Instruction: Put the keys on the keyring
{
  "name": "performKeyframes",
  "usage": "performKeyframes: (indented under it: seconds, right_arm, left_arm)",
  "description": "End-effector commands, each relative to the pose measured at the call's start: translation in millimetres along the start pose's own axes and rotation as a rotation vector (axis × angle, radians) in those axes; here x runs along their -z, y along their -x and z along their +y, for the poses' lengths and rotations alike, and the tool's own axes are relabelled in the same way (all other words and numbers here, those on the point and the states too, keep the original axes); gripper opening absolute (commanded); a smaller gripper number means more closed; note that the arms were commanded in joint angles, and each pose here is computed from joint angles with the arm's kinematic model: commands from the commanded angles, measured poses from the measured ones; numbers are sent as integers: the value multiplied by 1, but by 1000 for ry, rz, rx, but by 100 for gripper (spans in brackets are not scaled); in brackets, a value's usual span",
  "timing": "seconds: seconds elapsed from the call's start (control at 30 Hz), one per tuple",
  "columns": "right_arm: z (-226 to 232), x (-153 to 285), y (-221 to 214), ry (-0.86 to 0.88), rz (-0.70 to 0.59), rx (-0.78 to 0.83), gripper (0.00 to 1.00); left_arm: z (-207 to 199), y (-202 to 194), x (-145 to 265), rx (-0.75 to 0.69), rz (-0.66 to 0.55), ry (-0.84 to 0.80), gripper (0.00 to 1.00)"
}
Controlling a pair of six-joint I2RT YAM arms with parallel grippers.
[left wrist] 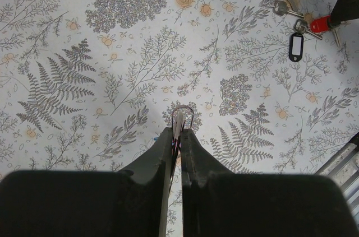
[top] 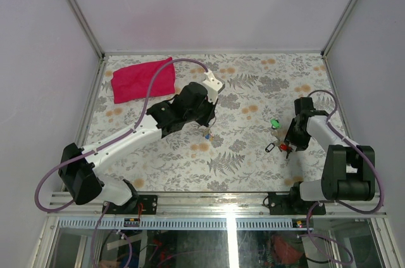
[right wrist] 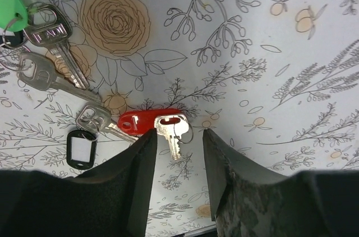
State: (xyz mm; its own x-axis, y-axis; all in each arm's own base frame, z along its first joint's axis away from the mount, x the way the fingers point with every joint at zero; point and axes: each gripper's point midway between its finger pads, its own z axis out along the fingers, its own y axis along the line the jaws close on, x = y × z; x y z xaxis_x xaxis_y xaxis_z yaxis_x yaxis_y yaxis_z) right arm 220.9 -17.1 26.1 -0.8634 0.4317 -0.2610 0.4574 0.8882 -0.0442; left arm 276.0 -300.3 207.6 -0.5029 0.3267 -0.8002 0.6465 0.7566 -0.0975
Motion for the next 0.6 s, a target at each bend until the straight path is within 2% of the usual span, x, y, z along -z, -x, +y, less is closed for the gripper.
performKeyframes:
  seconds: [0.0,0.1,0.27,0.37,0.57]
  right_arm:
    - [7,1,3,31,33,39,43]
    - [8,-1,2,35,43,47,40]
    - [9,0,3,39,41,48,28]
    - [8,0,3,39,38,46,25]
    - [8,2,4,38,28,46,11]
  left_arm:
    - [-3,13,3,-7,-45,-22,0]
    - [-3,12,4,-6,-45,-24,0]
    - [-4,12,3,-6,-43,-29,0]
    - [-5,12,3,-5,-41,-32,0]
    - [-5,11,2,-6,-39,-33,0]
